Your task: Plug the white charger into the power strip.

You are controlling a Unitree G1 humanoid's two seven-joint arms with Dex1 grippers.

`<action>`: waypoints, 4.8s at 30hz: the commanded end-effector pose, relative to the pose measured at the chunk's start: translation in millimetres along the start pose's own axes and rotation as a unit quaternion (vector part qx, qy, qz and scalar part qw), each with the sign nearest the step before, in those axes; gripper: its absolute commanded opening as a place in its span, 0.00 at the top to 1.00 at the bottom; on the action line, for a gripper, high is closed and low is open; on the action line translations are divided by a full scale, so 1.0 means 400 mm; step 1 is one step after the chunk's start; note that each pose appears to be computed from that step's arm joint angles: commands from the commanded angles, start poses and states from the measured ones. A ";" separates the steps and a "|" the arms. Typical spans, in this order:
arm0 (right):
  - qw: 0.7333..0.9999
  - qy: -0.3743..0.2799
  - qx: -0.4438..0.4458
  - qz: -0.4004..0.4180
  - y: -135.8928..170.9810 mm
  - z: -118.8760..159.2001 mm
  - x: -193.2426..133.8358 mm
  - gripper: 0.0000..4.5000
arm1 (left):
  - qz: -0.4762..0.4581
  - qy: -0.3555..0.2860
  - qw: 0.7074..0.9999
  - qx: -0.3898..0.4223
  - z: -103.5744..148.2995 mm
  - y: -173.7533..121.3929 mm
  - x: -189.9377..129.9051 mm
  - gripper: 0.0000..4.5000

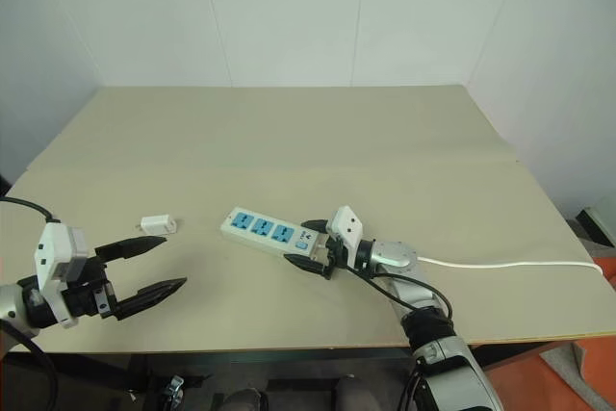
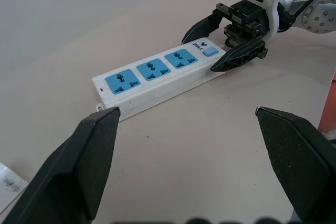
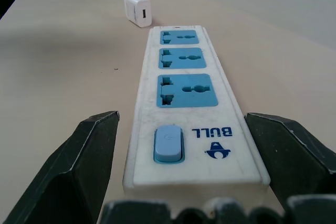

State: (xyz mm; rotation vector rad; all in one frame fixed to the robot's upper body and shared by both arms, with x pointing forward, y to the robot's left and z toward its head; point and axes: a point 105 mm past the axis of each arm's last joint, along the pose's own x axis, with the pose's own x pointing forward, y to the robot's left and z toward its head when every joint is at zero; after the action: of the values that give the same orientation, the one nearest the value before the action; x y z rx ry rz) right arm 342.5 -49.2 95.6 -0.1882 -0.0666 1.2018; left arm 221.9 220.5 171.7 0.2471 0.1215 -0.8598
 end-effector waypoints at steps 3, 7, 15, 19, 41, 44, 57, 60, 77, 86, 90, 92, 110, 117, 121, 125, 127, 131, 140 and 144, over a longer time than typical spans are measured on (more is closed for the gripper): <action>1.000 -0.005 -0.010 0.014 0.005 0.011 0.019 0.01 | -0.008 -0.011 1.000 0.019 0.020 -0.004 0.004 0.00; 1.000 0.011 -0.006 0.020 0.012 -0.014 0.030 0.01 | -0.007 -0.011 1.000 0.019 0.019 -0.005 0.005 0.00; 0.999 0.030 0.004 0.019 0.015 -0.052 0.040 0.01 | -0.006 -0.011 1.000 0.020 0.020 -0.006 0.002 0.00; 0.999 0.042 0.010 0.030 0.023 -0.068 0.039 0.15 | -0.007 -0.011 1.000 0.022 0.021 -0.006 0.001 0.00; 0.986 0.042 -0.021 0.157 0.087 -0.036 -0.022 0.24 | -0.067 0.102 0.983 0.139 0.050 0.121 0.041 0.00; 0.987 0.038 -0.016 0.158 0.095 -0.039 -0.014 0.24 | -0.080 0.201 0.955 0.202 0.046 0.186 0.030 0.00; 0.991 0.019 -0.004 0.133 0.114 -0.045 0.009 0.24 | -0.069 0.351 0.900 0.250 0.117 0.371 0.080 0.00; 0.991 0.023 -0.002 0.134 0.121 -0.051 0.006 0.24 | -0.101 0.371 0.891 0.243 0.125 0.370 0.077 0.00; 0.992 0.016 0.007 0.125 0.131 -0.044 0.015 0.24 | -0.126 0.488 0.836 0.218 0.012 0.411 0.098 0.00; 0.993 0.014 0.010 0.113 0.135 -0.044 0.011 0.24 | -0.134 0.508 0.825 0.211 -0.042 0.401 0.136 0.00; 0.994 0.014 0.012 0.111 0.139 -0.045 0.010 0.24 | -0.144 0.513 0.817 0.221 -0.059 0.394 0.151 0.00; 0.994 0.012 0.013 0.109 0.140 -0.044 0.011 0.24 | -0.144 0.515 0.813 0.231 -0.073 0.392 0.160 0.00; 0.996 0.008 0.021 0.087 0.146 -0.043 0.008 0.24 | -0.165 0.529 0.790 0.262 -0.139 0.378 0.177 0.25; 0.996 0.012 0.023 0.085 0.144 -0.046 0.007 0.24 | -0.163 0.522 0.791 0.274 -0.132 0.378 0.192 0.72; 0.996 0.013 0.024 0.085 0.143 -0.048 0.007 0.24 | -0.166 0.514 0.795 0.276 -0.124 0.376 0.197 0.78; 0.996 0.014 0.024 0.084 0.142 -0.049 0.004 0.24 | -0.161 0.464 0.821 0.292 -0.071 0.373 0.231 0.78; 0.996 0.016 0.024 0.086 0.144 -0.051 0.000 0.24 | -0.161 0.386 0.858 0.297 -0.007 0.356 0.278 0.78; 0.993 0.027 0.016 0.113 0.161 -0.056 -0.004 0.24 | -0.197 0.224 0.912 0.282 0.091 0.296 0.336 0.78; 0.985 0.041 0.003 0.169 0.154 -0.054 0.004 0.24 | -0.286 -0.061 0.935 0.202 0.193 0.143 0.326 0.78; 0.983 0.047 0.002 0.177 0.144 -0.063 0.008 0.24 | -0.331 -0.116 0.923 0.157 0.197 0.070 0.290 0.78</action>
State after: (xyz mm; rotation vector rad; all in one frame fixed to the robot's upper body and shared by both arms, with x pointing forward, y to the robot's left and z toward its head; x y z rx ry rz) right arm 297.6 -29.8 72.2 -0.2514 0.0053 1.5234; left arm 331.8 134.8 208.7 0.4287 -0.0827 -1.5447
